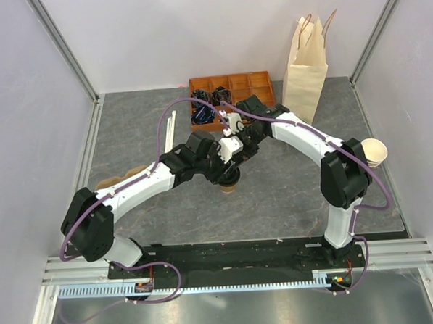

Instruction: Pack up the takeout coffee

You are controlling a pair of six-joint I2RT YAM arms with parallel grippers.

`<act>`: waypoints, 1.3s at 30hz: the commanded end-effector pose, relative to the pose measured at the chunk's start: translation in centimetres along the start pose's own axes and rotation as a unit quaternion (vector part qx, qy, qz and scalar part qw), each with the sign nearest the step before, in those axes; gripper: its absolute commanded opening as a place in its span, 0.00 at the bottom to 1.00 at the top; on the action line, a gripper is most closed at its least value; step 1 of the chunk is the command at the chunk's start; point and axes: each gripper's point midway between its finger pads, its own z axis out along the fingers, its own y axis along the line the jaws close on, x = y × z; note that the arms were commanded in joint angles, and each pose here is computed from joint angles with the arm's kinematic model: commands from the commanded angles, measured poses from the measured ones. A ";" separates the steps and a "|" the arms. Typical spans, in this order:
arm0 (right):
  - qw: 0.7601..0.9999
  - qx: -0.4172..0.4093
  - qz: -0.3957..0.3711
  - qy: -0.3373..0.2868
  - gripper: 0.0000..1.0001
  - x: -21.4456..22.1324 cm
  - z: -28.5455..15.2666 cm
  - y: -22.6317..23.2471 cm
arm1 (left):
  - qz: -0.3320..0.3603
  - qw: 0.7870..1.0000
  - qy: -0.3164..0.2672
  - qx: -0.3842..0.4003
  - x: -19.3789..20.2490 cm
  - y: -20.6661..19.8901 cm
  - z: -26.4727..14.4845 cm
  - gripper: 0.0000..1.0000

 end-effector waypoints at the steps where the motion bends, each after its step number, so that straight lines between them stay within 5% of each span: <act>1: 0.999 0.021 0.006 0.031 0.14 2.3 2.3 -1.9 | -0.003 1.000 0.020 0.008 1.6 -0.3 0.7 0.49; 9: 1.000 0.013 0.003 0.016 0.12 1.3 0.7 -1.0 | 0.000 1.000 0.023 0.012 2.0 -0.4 0.7 0.48; 19: 0.998 -0.016 -0.010 -0.061 0.20 -3.7 -3.9 1.6 | 0.004 1.000 0.016 0.011 1.4 -0.3 0.5 0.48; 29: 1.000 -0.011 -0.001 -0.024 0.18 -1.4 -0.8 0.6 | 0.006 1.000 0.016 0.013 1.4 -0.4 0.6 0.47; 39: 0.999 0.023 0.015 0.034 0.03 3.3 2.5 -2.4 | 0.007 1.000 0.024 0.016 2.1 -0.5 0.9 0.47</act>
